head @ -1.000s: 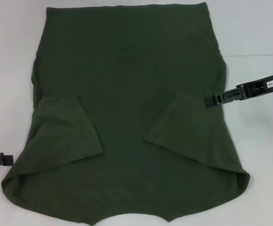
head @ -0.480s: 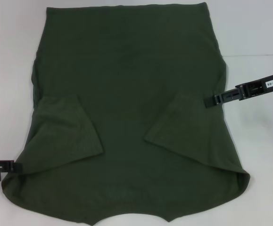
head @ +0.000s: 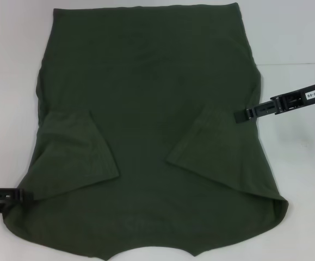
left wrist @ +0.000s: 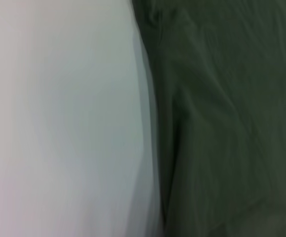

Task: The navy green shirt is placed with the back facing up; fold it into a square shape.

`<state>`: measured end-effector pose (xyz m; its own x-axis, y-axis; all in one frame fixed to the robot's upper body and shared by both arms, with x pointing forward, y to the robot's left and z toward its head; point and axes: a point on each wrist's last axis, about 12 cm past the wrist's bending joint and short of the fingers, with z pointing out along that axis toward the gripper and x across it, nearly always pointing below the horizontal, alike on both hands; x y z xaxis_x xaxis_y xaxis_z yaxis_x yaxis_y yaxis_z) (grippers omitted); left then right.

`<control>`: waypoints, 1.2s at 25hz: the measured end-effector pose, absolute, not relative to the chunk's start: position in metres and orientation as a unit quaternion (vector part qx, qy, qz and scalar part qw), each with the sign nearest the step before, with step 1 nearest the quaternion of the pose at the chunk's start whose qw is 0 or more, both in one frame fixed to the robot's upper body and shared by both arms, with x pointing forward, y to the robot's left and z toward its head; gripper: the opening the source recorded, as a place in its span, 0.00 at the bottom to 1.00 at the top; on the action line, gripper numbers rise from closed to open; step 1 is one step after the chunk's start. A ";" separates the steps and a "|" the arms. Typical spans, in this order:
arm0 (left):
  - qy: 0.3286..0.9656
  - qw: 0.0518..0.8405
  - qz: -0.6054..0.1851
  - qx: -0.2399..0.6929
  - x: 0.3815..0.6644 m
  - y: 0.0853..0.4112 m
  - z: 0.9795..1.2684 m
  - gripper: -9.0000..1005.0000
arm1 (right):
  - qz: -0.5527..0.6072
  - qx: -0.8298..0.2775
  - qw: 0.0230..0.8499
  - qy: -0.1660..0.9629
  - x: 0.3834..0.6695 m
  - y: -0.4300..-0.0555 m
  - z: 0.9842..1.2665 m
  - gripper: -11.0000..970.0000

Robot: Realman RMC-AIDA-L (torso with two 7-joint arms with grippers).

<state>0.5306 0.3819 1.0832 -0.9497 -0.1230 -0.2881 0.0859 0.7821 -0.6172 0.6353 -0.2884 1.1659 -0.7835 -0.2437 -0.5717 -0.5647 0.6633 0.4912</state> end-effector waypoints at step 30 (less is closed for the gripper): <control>0.936 0.123 -0.328 0.025 0.537 0.367 1.083 0.80 | 0.336 -0.233 0.243 0.880 0.638 -0.288 1.167 0.96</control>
<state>0.5366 0.3667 1.0831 -0.9682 -0.0341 -0.2477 0.1279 0.7836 -0.6080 0.6377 -0.2877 1.1667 -0.7738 -0.2460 -0.5838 -0.5723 0.6665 0.4777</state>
